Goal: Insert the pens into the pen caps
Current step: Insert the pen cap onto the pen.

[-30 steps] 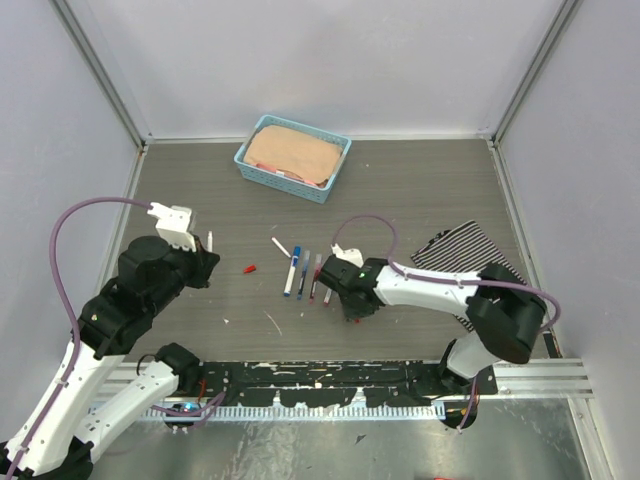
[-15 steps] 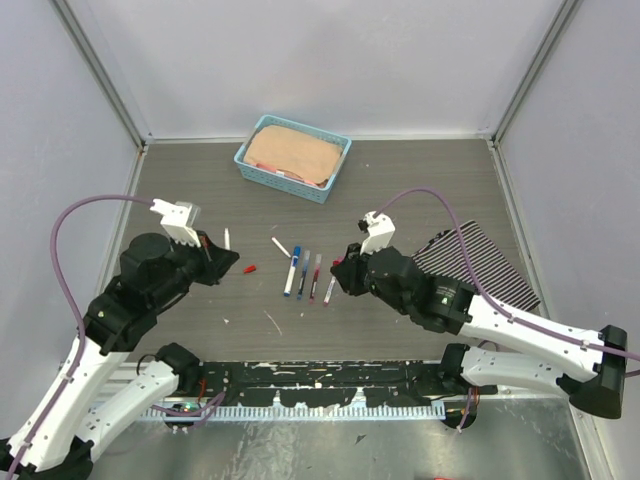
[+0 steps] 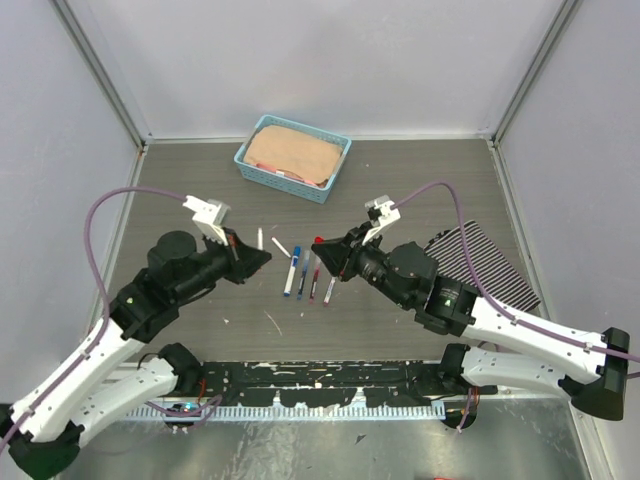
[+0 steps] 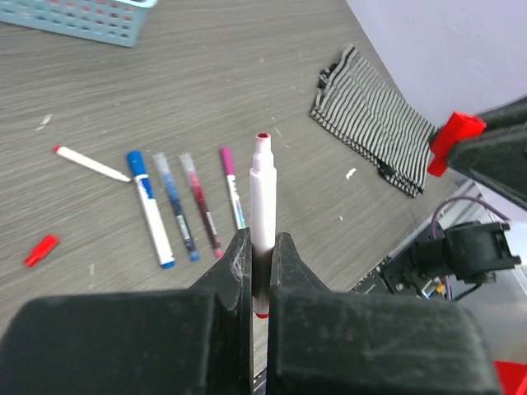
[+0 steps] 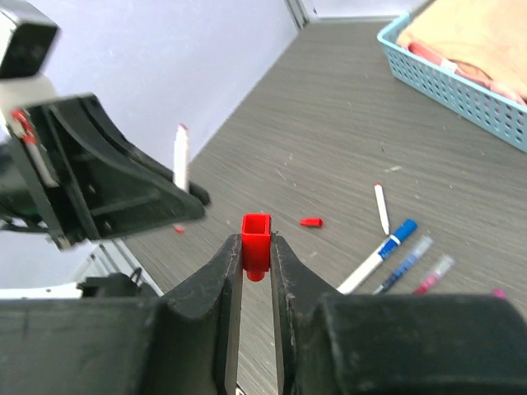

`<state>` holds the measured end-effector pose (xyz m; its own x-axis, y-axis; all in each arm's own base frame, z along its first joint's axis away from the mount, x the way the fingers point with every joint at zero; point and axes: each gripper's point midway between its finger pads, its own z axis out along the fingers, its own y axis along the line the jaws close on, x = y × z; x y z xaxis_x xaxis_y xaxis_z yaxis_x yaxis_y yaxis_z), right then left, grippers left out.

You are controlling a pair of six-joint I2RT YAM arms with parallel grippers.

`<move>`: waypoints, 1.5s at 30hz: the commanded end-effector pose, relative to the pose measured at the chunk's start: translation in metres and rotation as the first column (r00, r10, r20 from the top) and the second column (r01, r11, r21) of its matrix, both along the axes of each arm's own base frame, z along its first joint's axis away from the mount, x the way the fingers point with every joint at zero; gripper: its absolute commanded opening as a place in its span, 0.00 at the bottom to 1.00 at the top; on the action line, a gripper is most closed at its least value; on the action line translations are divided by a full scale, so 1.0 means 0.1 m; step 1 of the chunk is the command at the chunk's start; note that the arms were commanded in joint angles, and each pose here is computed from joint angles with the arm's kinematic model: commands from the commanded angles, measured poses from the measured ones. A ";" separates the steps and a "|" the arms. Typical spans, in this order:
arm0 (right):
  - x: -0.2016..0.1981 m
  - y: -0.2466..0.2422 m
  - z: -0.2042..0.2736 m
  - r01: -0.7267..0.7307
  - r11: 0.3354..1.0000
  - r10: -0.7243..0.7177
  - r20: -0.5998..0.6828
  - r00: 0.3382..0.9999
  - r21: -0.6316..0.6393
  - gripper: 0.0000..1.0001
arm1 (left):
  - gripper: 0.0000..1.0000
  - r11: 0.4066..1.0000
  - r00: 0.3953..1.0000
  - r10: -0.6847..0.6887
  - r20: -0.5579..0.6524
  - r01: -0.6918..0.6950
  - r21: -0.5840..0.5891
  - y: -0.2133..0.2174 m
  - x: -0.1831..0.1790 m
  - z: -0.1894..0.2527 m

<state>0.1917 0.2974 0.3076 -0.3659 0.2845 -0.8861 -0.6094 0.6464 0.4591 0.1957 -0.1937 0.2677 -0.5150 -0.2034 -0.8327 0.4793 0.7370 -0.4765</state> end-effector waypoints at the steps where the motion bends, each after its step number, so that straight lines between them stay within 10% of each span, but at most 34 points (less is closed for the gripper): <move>1: -0.02 -0.03 0.62 -0.011 0.981 -0.011 0.112 0.994 0.192 0.00 | 0.00 0.997 0.993 -0.070 0.094 0.073 -0.025 -0.37 -0.02 0.13; 16: -0.24 -0.17 0.96 -0.111 0.940 0.034 0.235 0.972 0.323 0.00 | 0.00 0.943 0.884 -0.310 0.351 0.332 -0.002 -1.01 -0.49 0.18; 45: -0.26 0.12 0.80 -0.177 0.947 0.131 0.183 0.974 0.268 0.00 | 0.00 0.939 0.869 -0.325 0.372 0.344 0.017 -0.97 -0.52 0.20</move>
